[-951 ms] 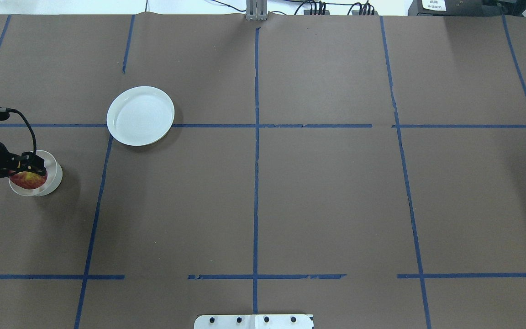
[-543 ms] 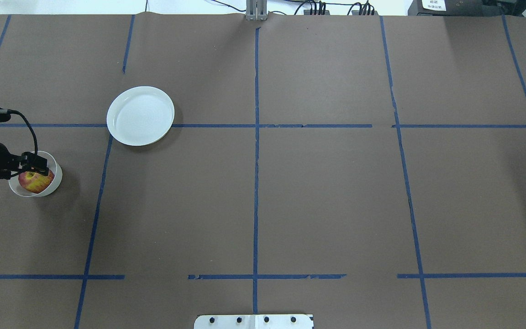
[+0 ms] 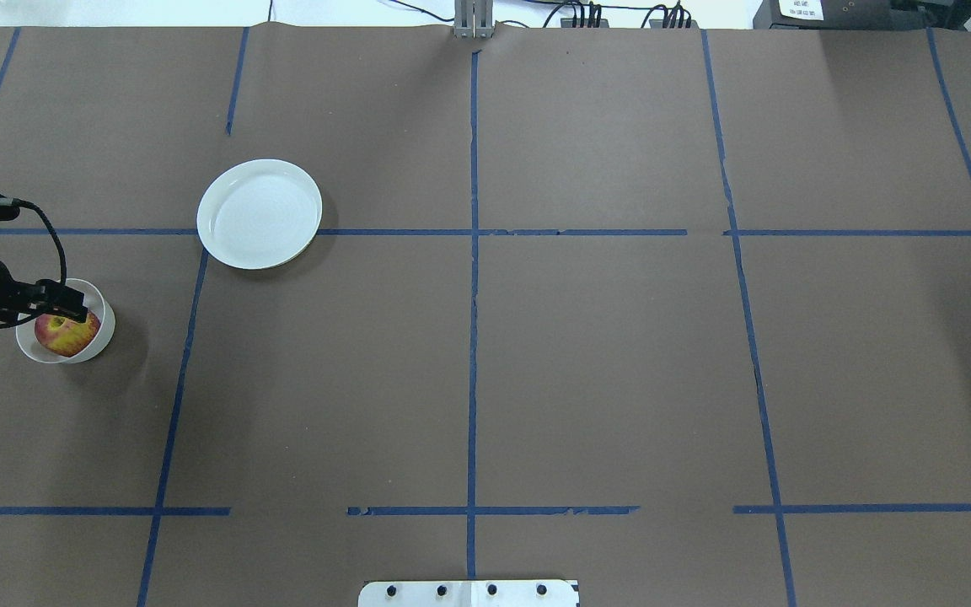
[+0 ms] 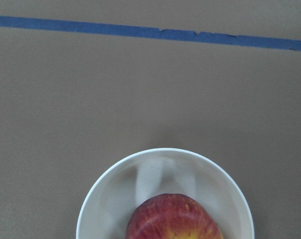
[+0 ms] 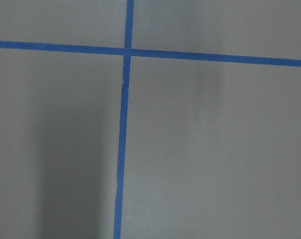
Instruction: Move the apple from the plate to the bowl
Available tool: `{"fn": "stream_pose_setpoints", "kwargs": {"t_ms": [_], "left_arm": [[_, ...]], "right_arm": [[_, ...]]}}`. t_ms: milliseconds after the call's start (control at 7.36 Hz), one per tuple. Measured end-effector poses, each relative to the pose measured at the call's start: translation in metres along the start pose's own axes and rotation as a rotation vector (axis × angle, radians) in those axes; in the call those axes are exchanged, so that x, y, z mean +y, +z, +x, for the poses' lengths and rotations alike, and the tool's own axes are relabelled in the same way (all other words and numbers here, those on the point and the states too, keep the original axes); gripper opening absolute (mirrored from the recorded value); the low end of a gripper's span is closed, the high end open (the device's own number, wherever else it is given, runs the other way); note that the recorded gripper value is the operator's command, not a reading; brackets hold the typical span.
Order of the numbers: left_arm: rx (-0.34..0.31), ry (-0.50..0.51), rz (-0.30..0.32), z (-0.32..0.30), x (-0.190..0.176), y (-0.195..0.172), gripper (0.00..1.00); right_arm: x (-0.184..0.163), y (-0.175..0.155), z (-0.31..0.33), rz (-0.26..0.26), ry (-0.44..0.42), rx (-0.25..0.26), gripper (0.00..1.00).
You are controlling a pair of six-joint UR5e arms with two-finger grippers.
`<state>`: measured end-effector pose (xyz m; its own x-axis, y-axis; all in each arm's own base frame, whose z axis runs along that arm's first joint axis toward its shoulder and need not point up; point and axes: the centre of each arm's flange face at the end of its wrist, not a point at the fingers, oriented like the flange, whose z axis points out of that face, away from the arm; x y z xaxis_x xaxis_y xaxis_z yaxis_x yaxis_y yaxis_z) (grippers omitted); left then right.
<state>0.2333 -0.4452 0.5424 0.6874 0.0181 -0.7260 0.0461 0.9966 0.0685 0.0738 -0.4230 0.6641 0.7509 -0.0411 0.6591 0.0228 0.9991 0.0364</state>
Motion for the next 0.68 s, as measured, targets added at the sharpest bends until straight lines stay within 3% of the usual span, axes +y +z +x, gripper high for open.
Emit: {"fn": "stream_pose_setpoints", "kwargs": {"t_ms": [407, 679], "left_arm": [[-0.101, 0.185, 0.022, -0.072, -0.043, -0.057, 1.00], [-0.087, 0.215, -0.007, -0.140, -0.062, -0.117, 1.00]], "right_arm": [[0.000, 0.000, 0.000, 0.000, 0.000, 0.000, 1.00], [0.000, 0.000, 0.000, 0.000, 0.000, 0.000, 1.00]]}}
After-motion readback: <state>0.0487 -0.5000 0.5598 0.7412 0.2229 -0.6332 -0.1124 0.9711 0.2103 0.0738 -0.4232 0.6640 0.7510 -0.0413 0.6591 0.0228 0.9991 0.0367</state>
